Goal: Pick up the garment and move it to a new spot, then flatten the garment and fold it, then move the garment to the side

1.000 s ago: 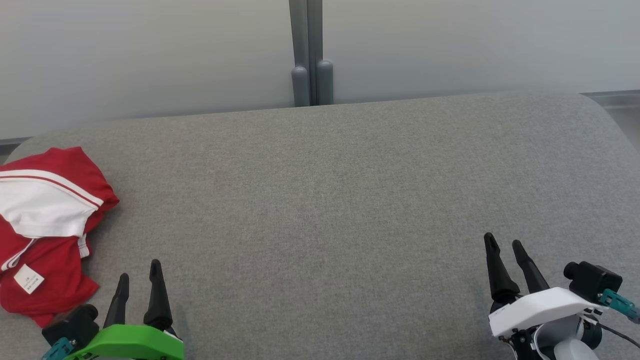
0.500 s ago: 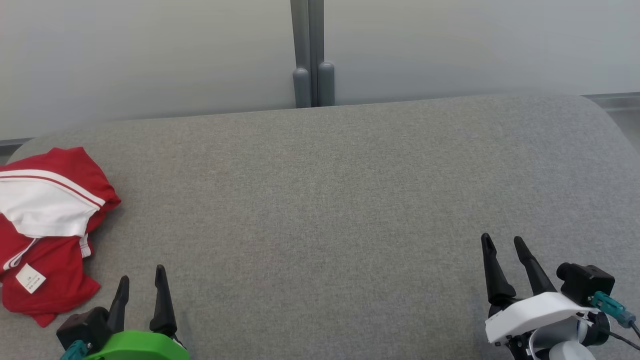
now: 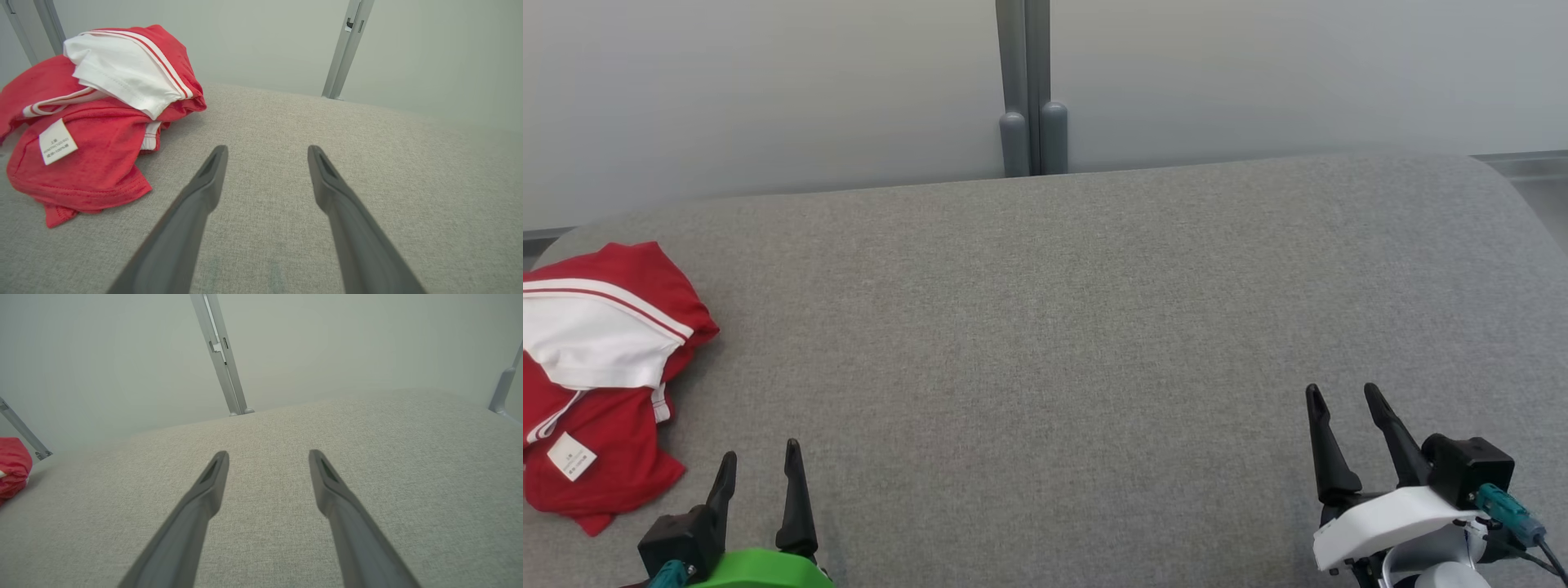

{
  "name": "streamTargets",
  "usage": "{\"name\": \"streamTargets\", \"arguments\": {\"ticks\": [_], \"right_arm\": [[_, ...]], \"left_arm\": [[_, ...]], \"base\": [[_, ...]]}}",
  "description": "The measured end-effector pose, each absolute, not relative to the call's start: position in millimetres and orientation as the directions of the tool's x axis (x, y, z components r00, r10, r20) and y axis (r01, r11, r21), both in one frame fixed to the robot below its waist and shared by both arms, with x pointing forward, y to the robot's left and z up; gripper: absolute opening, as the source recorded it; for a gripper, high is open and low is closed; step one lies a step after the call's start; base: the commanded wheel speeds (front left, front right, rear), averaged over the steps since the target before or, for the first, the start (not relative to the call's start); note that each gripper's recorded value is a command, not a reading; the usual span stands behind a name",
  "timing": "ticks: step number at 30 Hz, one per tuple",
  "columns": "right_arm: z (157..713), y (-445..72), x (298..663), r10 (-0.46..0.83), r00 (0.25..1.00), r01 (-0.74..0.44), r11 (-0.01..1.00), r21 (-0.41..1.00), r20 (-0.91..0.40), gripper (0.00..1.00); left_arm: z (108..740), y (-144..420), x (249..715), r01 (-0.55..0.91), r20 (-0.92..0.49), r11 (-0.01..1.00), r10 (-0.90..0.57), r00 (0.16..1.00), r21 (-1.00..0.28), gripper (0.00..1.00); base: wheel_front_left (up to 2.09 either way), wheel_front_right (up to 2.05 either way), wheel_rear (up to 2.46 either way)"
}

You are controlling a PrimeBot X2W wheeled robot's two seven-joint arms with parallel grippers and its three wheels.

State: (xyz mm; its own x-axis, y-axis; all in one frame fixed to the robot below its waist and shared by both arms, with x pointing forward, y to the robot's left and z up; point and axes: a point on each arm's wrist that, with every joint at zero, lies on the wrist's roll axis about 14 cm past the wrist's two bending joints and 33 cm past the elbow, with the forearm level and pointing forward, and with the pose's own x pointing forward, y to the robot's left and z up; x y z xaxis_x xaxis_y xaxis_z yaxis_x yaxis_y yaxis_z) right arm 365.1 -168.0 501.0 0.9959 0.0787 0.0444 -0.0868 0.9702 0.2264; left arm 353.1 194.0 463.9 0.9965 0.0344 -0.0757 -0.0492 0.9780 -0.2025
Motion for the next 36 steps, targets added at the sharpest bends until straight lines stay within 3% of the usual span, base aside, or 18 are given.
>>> {"name": "streamTargets", "arguments": {"ticks": [27, 36], "right_arm": [[511.0, -162.1, 360.3, 0.121, 0.988, -0.123, 0.992, 0.019, 0.094, 1.00], [506.5, -124.2, 367.2, 0.234, 0.969, -0.236, 0.972, 0.015, 0.082, 1.00]], "left_arm": [[470.5, 186.3, 354.5, 0.017, -0.035, 1.000, -0.017, 0.999, 0.000, 1.00], [464.6, 213.1, 338.7, -0.073, -0.052, 0.997, 0.073, 0.996, 0.004, 1.00]], "base": [[0.00, 0.00, 0.00], [0.00, 0.00, 0.00]]}}
